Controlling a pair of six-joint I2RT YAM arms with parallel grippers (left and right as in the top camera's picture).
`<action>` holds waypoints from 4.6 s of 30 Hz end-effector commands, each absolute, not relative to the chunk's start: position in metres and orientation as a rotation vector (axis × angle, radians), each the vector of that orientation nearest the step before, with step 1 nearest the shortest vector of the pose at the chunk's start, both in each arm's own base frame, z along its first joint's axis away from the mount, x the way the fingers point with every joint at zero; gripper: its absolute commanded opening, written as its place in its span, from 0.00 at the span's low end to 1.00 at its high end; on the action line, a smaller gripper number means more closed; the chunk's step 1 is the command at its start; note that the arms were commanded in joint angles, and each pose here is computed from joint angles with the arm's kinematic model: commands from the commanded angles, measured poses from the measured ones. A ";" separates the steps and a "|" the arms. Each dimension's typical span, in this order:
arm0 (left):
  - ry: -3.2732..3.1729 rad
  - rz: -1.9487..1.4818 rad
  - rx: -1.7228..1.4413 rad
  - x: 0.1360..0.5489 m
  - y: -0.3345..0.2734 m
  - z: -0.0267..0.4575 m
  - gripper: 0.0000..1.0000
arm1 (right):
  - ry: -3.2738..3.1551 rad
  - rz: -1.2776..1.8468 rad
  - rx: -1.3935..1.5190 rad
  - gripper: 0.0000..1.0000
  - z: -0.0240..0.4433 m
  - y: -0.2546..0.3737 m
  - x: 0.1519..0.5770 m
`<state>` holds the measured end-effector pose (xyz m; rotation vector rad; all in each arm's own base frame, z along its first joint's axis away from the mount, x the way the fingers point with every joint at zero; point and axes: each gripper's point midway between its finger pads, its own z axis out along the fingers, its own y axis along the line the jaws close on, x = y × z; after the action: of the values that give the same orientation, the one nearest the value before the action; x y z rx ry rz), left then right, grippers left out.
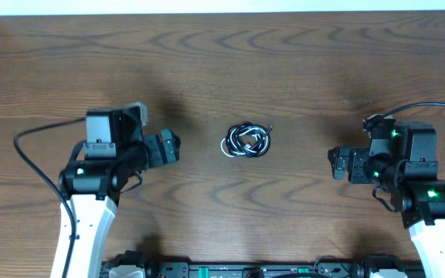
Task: Untangle cables
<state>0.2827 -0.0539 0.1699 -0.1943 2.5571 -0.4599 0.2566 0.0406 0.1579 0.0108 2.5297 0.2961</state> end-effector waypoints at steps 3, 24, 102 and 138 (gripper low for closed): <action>2.558 -0.385 -0.077 0.324 -0.081 0.178 0.99 | 2.510 0.293 0.025 0.99 0.166 0.039 0.260; 2.830 -0.466 0.184 0.340 -0.223 0.005 0.12 | 2.509 0.302 0.031 0.99 0.166 0.040 0.260; 2.442 -1.135 0.584 0.256 -0.287 0.200 0.07 | 2.725 0.889 0.522 0.10 0.118 0.148 0.264; 2.357 -1.176 0.703 0.252 -0.294 0.208 0.08 | 2.559 1.132 -0.234 0.69 0.148 0.178 0.254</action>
<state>0.2591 -0.2883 0.1934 0.6565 2.4110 -1.1033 0.2643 0.1598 0.1386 -0.1003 2.5944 1.0413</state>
